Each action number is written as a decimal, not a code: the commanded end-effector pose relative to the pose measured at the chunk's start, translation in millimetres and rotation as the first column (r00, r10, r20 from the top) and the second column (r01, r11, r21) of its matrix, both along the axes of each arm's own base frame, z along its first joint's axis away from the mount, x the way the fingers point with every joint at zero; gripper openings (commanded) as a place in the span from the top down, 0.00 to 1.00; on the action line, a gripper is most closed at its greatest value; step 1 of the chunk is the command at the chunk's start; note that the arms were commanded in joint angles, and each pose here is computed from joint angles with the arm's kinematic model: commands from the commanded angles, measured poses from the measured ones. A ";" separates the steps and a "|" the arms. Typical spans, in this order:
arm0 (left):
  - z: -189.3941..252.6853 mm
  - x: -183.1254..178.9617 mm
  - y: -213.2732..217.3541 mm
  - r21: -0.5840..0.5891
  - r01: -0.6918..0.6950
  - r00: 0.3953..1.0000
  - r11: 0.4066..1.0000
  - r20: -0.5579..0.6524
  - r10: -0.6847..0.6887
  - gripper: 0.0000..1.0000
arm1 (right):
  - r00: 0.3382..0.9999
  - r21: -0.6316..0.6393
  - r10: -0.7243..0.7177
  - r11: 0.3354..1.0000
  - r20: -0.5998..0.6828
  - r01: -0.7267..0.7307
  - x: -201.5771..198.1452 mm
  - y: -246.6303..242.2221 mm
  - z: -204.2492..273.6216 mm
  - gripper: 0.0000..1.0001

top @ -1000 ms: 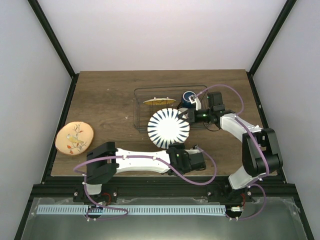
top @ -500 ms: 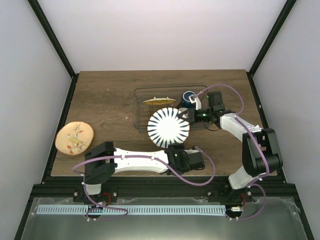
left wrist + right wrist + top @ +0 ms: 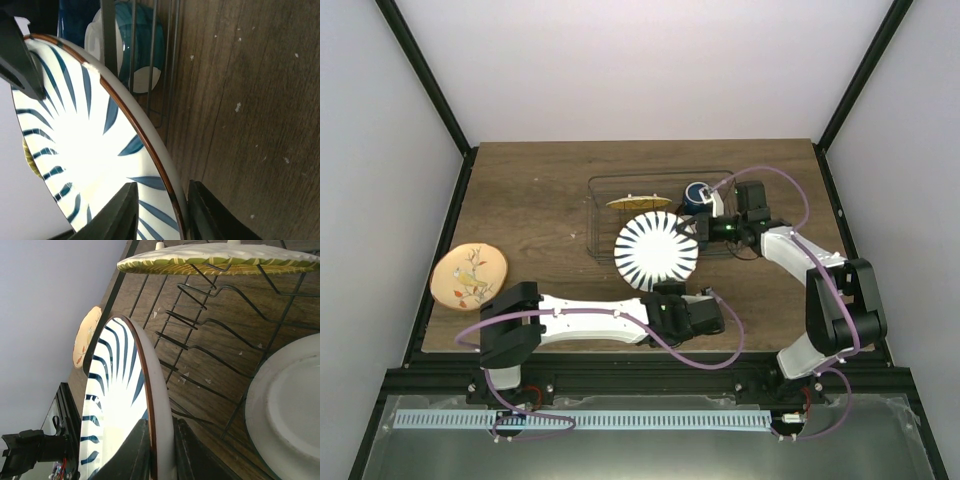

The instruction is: Load the mixed dishes into the dish rack

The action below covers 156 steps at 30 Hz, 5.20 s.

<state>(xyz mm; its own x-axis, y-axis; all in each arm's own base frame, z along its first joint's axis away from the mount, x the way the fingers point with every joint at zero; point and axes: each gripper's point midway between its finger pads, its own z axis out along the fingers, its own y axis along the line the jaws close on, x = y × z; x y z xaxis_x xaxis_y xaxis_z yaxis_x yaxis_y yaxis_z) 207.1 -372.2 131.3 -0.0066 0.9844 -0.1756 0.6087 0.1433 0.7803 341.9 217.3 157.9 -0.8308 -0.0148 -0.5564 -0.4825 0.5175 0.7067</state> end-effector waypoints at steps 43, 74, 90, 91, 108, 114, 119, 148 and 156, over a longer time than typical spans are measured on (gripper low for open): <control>203.1 -48.1 79.1 -0.775 -0.194 0.971 0.602 -0.239 0.005 0.00 | 0.996 -0.058 -0.002 0.998 0.085 0.007 -10.4 -5.9 9.5 0.99; 199.7 127.1 160.3 -0.886 -0.417 0.908 0.205 -0.415 0.053 0.00 | 0.902 -0.136 -0.042 0.985 0.431 0.110 -22.4 -30.1 102.9 0.99; 175.1 126.3 159.0 -0.877 -0.433 0.900 0.208 -0.434 0.046 0.00 | 0.625 0.025 0.053 0.993 0.779 -0.115 -70.3 -10.8 184.4 0.99; 173.9 126.3 159.7 -0.876 -0.434 0.900 0.209 -0.434 0.050 0.00 | 0.603 0.024 0.047 0.994 0.796 -0.110 -70.0 -11.1 188.5 0.99; 188.2 118.8 173.9 -0.897 -0.400 0.917 0.186 -0.390 0.087 0.00 | 0.361 -0.025 0.008 0.999 0.932 0.041 -8.9 -13.5 223.6 0.99; 188.0 119.5 178.4 -0.900 -0.394 0.919 0.186 -0.380 0.105 0.00 | 0.285 -0.056 0.045 0.998 0.958 0.032 6.8 -7.5 231.0 0.99; 186.9 122.1 179.1 -0.903 -0.389 0.921 0.180 -0.375 0.107 0.00 | 0.243 -0.091 0.081 0.995 0.967 0.031 15.8 -3.3 224.3 0.99; 181.1 128.9 172.6 -0.907 -0.387 0.922 0.167 -0.380 0.074 0.00 | -0.228 -0.300 0.290 0.954 0.930 -0.011 -17.4 38.9 163.0 0.99; 178.2 130.7 172.8 -0.905 -0.391 0.920 0.166 -0.384 0.075 0.00 | -0.299 -0.318 0.306 0.948 0.904 0.010 -20.3 41.3 157.2 0.99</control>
<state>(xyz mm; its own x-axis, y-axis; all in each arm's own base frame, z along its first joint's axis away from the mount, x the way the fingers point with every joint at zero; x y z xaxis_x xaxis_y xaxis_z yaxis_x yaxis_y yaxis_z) 335.2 -198.6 307.7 -0.4030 0.0028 -0.9152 0.4929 0.8432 -0.2145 331.2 255.3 271.6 0.6067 -0.2742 -0.7462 -0.6994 0.2620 -0.6650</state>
